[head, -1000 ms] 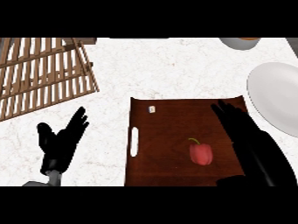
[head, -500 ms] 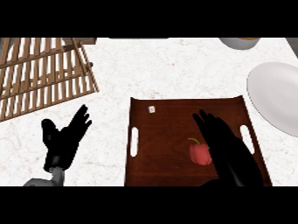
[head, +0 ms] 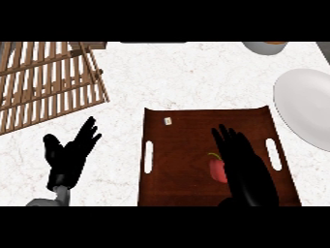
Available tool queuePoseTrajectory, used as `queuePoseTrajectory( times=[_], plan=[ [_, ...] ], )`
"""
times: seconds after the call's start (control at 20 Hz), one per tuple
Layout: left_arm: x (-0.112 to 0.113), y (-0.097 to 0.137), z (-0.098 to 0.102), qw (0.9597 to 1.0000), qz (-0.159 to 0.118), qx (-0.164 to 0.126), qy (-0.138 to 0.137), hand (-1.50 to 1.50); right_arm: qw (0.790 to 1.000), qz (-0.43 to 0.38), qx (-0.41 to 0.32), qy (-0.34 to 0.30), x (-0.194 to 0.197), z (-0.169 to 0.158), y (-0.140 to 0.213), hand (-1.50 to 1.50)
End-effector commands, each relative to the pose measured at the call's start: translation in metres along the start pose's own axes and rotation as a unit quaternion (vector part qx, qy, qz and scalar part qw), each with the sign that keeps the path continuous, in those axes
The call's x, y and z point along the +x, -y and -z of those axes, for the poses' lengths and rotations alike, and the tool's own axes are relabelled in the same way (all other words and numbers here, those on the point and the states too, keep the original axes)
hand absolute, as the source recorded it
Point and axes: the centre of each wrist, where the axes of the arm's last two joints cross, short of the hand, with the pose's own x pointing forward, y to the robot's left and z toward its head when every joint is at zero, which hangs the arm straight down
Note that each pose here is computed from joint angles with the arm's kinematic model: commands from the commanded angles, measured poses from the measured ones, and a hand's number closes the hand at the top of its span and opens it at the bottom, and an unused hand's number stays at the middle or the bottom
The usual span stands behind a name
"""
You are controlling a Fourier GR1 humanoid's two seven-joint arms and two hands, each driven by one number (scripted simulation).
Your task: Pick the bell pepper from the tray and place it in the plate
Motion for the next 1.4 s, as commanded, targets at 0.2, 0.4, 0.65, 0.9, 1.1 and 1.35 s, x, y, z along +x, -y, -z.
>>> queuePoseTrajectory(
  times=[0.2, 0.4, 0.65, 0.9, 1.1, 1.35],
  plan=[
    [0.001, 0.007, -0.01, 0.9998, 0.003, 0.001, -0.018, 0.0, 1.0, -0.013, 0.015, -0.011, -0.016, 0.023, -0.017, -1.5],
    [-0.015, 0.016, 0.004, 0.9999, -0.002, -0.001, -0.013, 0.0, 0.999, -0.024, 0.033, -0.012, -0.004, 0.044, -0.026, -1.5],
    [0.006, 0.006, -0.001, 0.9997, -0.003, -0.001, -0.025, 0.0, 0.995, -0.066, 0.073, 0.008, -0.041, 0.045, -0.044, 1.5],
    [-0.005, -0.004, 0.009, 0.9998, -0.007, -0.002, -0.018, 0.0, 0.995, -0.093, 0.038, 0.015, -0.022, 0.039, -0.041, 1.5],
    [-0.002, -0.014, 0.004, 0.9999, -0.006, 0.002, -0.013, 0.0, 0.994, -0.101, 0.014, 0.028, -0.012, 0.04, -0.04, 1.5],
    [-0.001, -0.002, -0.002, 1.0, 0.002, -0.005, 0.002, 0.0, 0.934, 0.073, -0.065, -0.343, -0.06, 0.107, 0.011, 1.5]
  ],
)
